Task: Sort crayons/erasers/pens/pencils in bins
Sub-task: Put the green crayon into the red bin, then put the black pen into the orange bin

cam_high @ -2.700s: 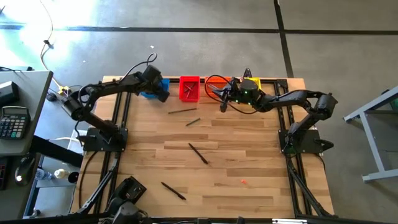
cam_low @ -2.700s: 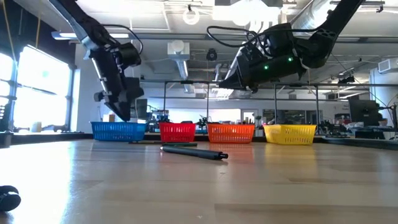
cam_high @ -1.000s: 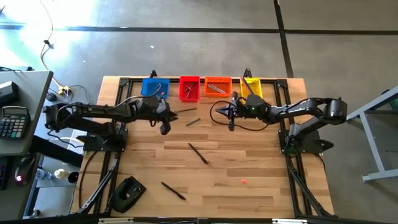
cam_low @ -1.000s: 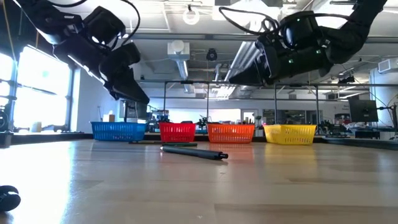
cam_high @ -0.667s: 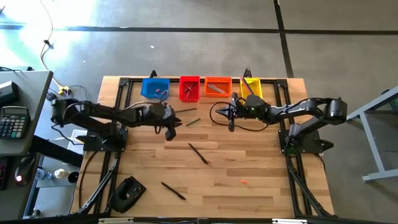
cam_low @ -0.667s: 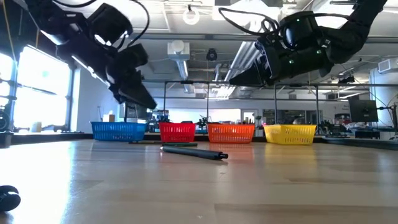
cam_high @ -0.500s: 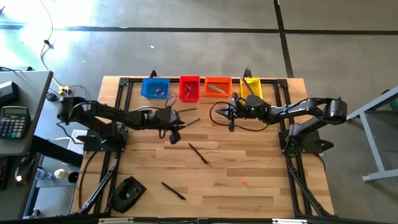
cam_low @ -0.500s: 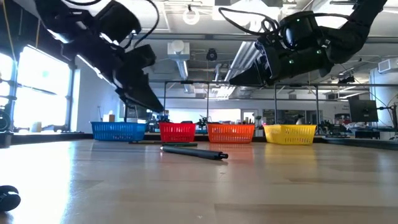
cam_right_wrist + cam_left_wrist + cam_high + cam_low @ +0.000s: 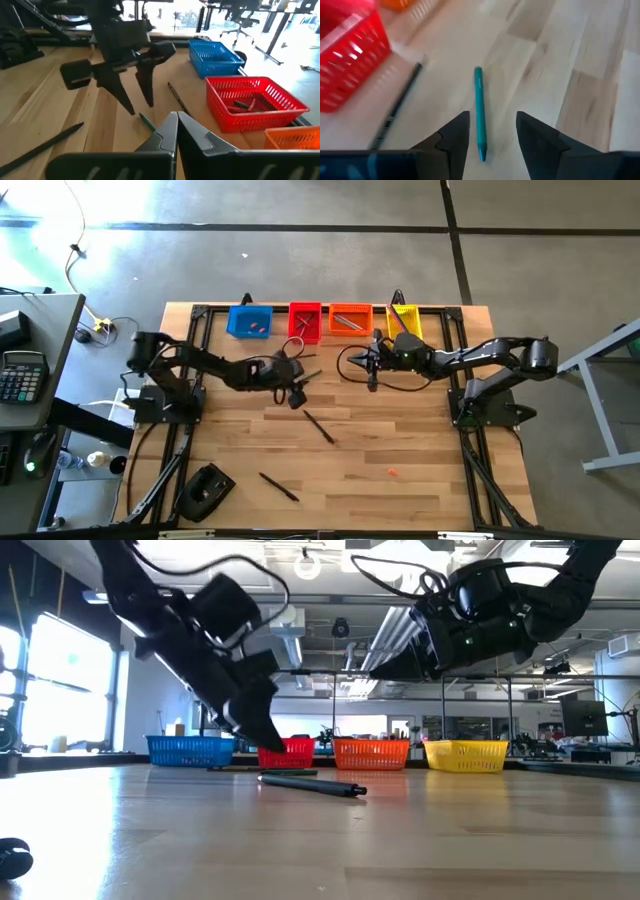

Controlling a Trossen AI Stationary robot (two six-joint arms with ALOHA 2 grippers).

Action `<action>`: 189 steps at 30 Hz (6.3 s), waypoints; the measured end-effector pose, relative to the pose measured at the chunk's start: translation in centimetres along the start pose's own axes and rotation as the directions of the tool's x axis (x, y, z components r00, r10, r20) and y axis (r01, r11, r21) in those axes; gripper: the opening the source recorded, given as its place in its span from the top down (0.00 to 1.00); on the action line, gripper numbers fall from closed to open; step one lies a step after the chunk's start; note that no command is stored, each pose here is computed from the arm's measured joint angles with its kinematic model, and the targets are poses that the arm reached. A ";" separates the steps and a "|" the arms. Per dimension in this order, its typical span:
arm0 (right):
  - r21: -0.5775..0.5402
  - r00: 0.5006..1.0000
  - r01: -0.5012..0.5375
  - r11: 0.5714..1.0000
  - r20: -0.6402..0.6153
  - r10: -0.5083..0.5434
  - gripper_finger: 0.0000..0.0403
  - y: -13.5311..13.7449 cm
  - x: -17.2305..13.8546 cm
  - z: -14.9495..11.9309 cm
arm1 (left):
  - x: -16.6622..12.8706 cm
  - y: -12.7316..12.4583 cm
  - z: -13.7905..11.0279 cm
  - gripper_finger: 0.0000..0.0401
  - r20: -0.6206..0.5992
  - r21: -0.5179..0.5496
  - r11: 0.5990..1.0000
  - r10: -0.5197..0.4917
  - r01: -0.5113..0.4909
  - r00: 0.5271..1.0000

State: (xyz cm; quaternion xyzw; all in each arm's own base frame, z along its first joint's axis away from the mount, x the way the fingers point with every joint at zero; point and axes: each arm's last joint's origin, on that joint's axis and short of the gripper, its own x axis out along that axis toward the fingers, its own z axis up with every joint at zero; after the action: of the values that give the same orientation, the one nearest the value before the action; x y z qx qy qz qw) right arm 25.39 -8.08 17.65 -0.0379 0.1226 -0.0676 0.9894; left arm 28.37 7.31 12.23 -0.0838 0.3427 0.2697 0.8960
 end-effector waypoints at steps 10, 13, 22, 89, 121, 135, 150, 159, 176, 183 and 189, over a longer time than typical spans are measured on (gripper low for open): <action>-0.003 1.000 -0.001 1.000 -0.006 0.001 1.00 0.0 0.0 -0.1 | 2.2 0.8 -1.5 0.66 -0.085 -0.011 1.000 -0.022 0.021 0.996; -0.019 1.000 0.000 1.000 -0.004 0.000 1.00 0.0 0.0 0.0 | 2.3 0.8 -1.6 0.68 -0.101 -0.009 0.999 -0.048 0.047 0.994; -0.019 1.000 -0.002 1.000 -0.012 0.001 1.00 0.0 0.0 -0.1 | 2.2 0.8 -2.0 0.85 -0.155 0.071 0.995 -0.056 0.067 0.986; -0.040 1.000 -0.003 0.999 -0.021 0.002 1.00 0.0 0.0 -0.2 | 4.6 16.3 8.9 0.80 -0.248 -0.062 0.981 0.164 -0.184 0.955; 0.168 0.927 0.131 0.977 -0.371 -0.061 1.00 2.7 2.3 5.3 | -5.9 5.8 -0.8 1.00 0.630 0.016 0.997 -0.064 0.069 0.774; 0.296 0.811 0.226 0.928 -0.585 -0.011 1.00 10.6 6.8 8.7 | -6.0 7.1 -1.0 1.00 0.652 -0.067 0.997 0.019 0.032 0.758; 0.329 0.625 0.244 0.912 -0.772 0.111 0.79 14.8 16.1 6.2 | -6.1 7.7 -1.1 1.00 0.625 -0.120 0.973 0.228 -0.197 0.746; 0.317 0.549 0.303 0.899 -0.829 0.107 0.69 16.5 17.7 2.2 | -5.5 7.9 -1.9 1.00 0.539 -0.152 0.958 0.286 -0.243 0.792; 0.247 0.490 0.320 0.915 -0.869 0.064 0.98 15.9 17.4 1.5 | -5.4 6.9 -2.2 1.00 0.521 -0.148 0.970 0.242 -0.193 0.819; 0.155 0.473 0.380 0.912 -0.880 -0.048 0.95 14.1 14.6 5.2 | -5.4 6.7 -2.2 1.00 0.527 -0.184 0.978 0.184 -0.100 0.829; 0.038 0.488 0.422 0.906 -0.851 -0.192 0.96 11.8 11.0 9.6 | -5.4 5.9 -2.3 1.00 0.523 -0.167 0.984 0.148 -0.069 0.839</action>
State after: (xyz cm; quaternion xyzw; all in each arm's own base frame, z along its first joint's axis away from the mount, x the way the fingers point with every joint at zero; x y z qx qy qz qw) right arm 39.82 2.52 23.21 0.0979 0.5576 -0.2681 0.7795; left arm 20.50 9.23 14.26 -0.0494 0.0643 0.3563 0.9309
